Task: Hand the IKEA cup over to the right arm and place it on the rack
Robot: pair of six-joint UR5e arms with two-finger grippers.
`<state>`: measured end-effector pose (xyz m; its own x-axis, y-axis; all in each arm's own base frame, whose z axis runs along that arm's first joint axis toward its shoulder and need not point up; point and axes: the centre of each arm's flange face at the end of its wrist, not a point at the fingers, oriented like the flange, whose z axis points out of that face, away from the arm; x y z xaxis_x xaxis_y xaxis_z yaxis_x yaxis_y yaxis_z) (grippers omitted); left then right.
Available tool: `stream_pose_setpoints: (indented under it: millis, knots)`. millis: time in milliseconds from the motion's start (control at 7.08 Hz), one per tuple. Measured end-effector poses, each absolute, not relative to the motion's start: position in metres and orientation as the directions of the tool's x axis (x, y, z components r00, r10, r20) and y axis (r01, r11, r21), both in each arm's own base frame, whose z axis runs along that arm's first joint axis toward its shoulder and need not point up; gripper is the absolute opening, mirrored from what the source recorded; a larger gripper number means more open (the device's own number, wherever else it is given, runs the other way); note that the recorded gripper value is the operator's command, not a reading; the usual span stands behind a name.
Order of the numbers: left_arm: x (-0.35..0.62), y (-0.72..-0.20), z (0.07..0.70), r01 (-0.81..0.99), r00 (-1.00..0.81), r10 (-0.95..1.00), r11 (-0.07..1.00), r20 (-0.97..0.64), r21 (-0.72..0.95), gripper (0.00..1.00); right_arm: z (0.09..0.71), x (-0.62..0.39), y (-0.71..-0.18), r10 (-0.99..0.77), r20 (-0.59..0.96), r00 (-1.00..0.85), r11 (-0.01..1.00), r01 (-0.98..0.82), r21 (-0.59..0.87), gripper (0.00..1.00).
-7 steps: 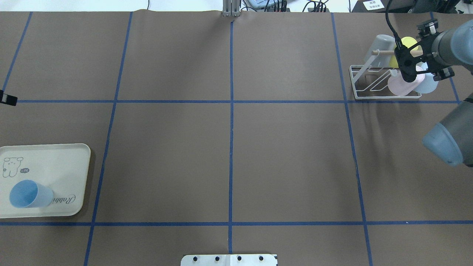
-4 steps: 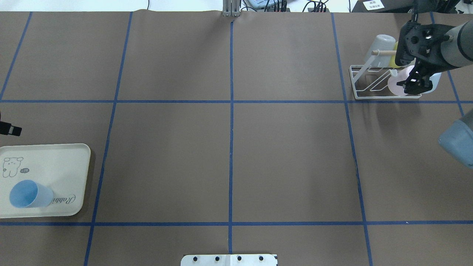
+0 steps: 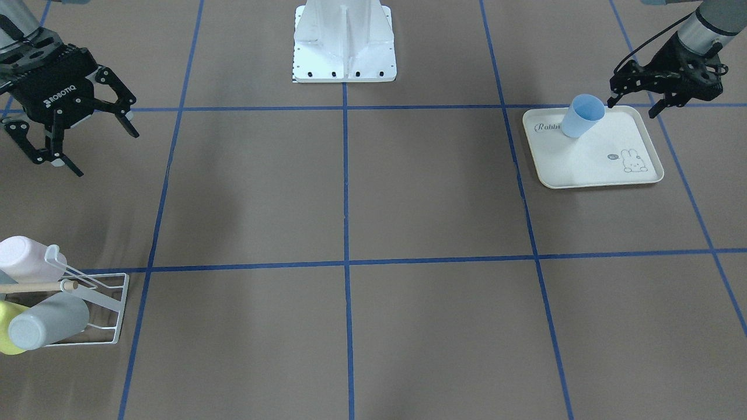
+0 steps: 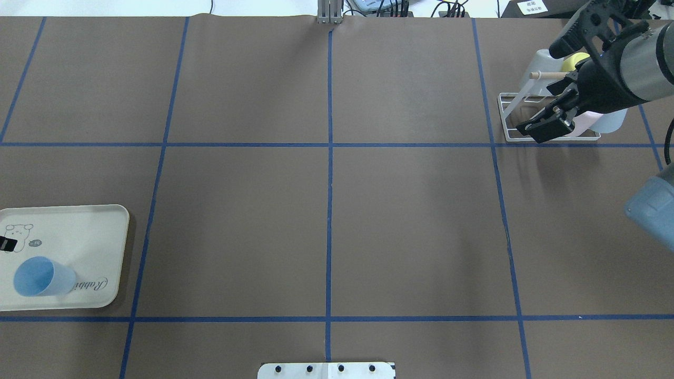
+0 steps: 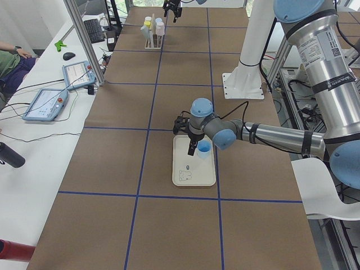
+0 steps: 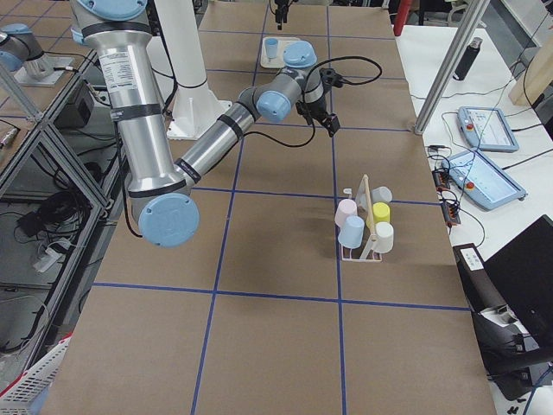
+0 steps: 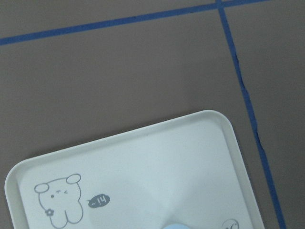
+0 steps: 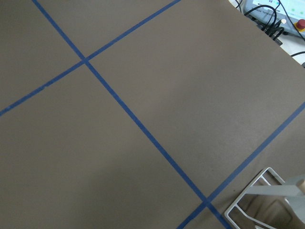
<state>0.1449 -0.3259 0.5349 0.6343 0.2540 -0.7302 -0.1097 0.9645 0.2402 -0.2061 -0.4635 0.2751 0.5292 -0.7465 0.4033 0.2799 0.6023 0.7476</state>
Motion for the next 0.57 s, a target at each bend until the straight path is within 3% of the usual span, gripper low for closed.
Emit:
stream_pose_setpoints:
  millis: [565]
  knots:
    - [0.184,-0.306,0.548,-0.143,0.680,0.254,0.966,-0.688,0.215,0.98,0.277,-0.214,-0.460,-0.744,0.420,0.520,0.615,0.284,0.736,0.99]
